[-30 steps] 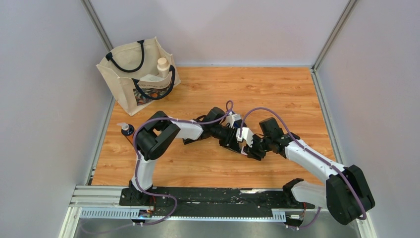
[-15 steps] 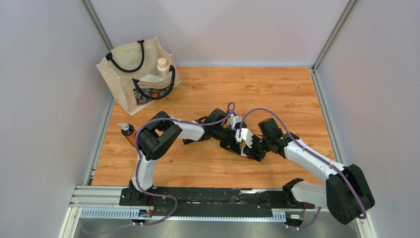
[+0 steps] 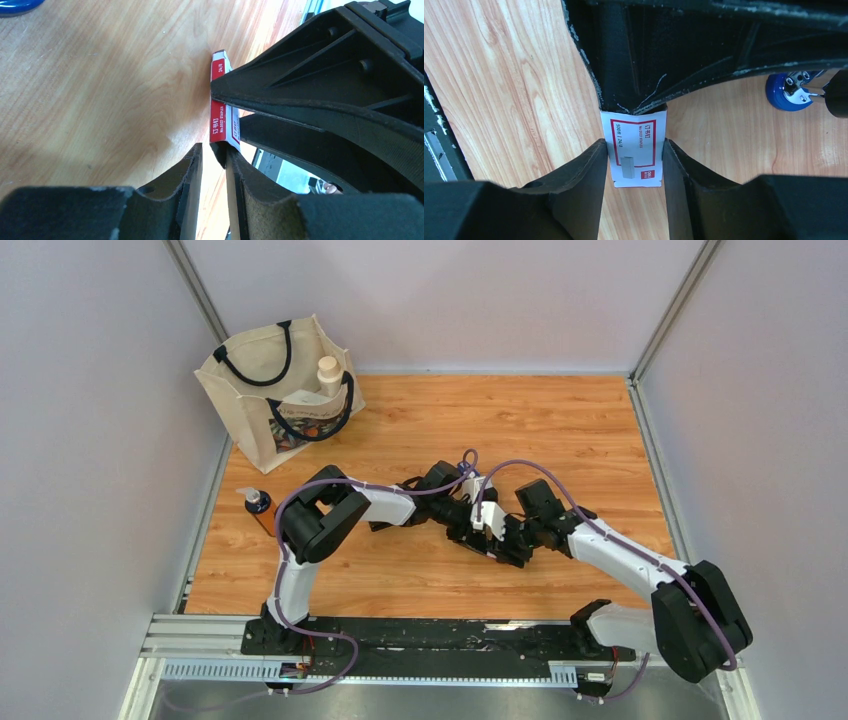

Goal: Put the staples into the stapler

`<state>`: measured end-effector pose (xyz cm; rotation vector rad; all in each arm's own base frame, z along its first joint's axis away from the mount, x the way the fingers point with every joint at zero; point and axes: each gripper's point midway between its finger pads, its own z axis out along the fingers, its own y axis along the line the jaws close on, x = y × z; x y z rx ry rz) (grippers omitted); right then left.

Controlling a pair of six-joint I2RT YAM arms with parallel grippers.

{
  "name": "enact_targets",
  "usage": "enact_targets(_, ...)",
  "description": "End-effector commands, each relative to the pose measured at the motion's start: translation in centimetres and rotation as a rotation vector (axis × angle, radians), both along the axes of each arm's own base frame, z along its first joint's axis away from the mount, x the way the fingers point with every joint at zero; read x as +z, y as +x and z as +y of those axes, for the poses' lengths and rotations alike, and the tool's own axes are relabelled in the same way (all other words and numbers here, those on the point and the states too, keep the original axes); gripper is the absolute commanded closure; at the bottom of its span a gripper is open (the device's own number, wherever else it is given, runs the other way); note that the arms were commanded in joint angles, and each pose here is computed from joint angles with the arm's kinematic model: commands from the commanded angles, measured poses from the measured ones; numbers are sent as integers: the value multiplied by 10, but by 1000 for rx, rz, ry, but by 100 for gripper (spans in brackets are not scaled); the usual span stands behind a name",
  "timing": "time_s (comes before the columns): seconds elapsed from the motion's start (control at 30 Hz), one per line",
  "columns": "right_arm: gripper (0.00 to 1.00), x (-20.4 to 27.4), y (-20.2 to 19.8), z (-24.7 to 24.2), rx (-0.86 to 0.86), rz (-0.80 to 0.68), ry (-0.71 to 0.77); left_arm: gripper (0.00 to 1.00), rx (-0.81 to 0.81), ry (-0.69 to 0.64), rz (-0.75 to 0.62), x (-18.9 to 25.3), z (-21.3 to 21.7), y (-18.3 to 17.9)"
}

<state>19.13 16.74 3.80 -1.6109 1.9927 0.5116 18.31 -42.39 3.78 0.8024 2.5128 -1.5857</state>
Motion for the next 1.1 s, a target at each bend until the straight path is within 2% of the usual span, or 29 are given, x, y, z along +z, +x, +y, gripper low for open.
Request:
enact_targets(0.0,55,14,20,14,4,-82,44,68,-38,-39,-5,10,-12,-5)
enact_targets(0.23,54,14,22,14,-1,-97,40,69,-41,-34,-2,8,-10,-6)
enact_targets(0.3,54,15,24,13,-6,-106,34,78,-44,-30,-4,8,-10,-6)
enact_targets(0.33,53,15,24,11,-6,-112,30,79,-45,-25,-3,7,-9,-7)
enact_targets(0.6,40,20,26,1,-15,-147,23,80,-34,-17,7,4,-6,-3)
enact_targets(0.87,31,19,27,-32,-26,-176,-22,87,-28,-21,10,5,-4,2)
enact_targets(1.07,25,4,16,-40,29,-131,-75,88,-23,-20,20,4,-1,4)
